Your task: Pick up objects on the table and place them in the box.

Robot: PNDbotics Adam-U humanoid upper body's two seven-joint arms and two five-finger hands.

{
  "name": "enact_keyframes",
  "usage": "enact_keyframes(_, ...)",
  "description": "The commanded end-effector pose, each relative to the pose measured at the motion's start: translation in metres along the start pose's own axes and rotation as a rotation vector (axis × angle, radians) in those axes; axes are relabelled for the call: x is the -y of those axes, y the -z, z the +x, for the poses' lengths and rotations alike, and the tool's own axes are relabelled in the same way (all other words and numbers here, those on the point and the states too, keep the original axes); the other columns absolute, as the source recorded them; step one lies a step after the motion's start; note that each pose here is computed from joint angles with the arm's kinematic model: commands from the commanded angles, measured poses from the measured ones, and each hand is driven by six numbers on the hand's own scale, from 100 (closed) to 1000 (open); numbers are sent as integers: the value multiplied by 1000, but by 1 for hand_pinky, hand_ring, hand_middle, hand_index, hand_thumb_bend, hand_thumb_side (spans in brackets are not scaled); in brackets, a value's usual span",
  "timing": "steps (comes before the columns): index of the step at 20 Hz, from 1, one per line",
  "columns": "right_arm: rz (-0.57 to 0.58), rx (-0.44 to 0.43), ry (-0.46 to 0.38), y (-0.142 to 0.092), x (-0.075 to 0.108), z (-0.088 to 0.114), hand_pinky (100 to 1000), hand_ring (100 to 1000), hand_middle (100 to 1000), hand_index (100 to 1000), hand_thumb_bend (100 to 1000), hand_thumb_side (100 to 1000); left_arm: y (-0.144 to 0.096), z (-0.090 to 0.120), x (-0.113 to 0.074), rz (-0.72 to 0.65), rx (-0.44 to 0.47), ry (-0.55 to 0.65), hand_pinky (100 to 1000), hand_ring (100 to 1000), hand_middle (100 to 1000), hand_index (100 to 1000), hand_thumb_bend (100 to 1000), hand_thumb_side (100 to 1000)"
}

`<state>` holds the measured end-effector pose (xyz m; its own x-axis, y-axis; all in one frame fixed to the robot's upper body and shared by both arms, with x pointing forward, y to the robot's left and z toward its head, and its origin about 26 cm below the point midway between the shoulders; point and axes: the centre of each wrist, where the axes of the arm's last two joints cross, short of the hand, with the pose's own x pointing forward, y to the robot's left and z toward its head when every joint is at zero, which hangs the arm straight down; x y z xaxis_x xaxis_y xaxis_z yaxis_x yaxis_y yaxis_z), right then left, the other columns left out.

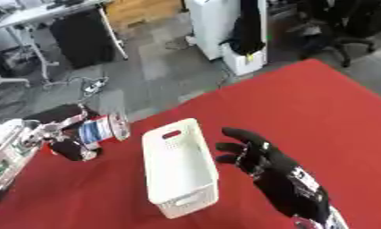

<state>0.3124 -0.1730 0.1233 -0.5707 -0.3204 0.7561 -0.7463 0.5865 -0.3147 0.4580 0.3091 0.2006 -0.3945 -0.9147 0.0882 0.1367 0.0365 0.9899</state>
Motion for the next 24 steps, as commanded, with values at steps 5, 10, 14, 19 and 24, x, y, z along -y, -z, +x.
enact_keyframes(5, 2, 20, 8, 5, -2, 6, 892, 941, 999, 1000, 119, 1000, 0, -1, -17, 23, 9, 50, 100, 231, 283, 466, 257, 129)
enact_keyframes(10, 0, 14, 17, 4, -3, 6, 894, 943, 1000, 1000, 115, 1000, 8, 7, -14, 11, 32, 61, 100, 231, 284, 467, 261, 132)
enact_keyframes(14, -5, 5, 21, 3, -4, 5, 895, 945, 1000, 1000, 114, 1000, 13, 13, -13, 5, 53, 72, 100, 231, 284, 467, 261, 132)
enact_keyframes(19, -9, -2, 23, 2, -5, 5, 896, 945, 1000, 1000, 115, 1000, 21, 23, -12, 3, 84, 74, 100, 230, 282, 466, 253, 133)
enact_keyframes(24, -4, -6, 25, 2, -7, 4, 896, 946, 1000, 1000, 118, 1000, 29, 34, -13, 0, 114, 77, 100, 230, 282, 465, 251, 133)
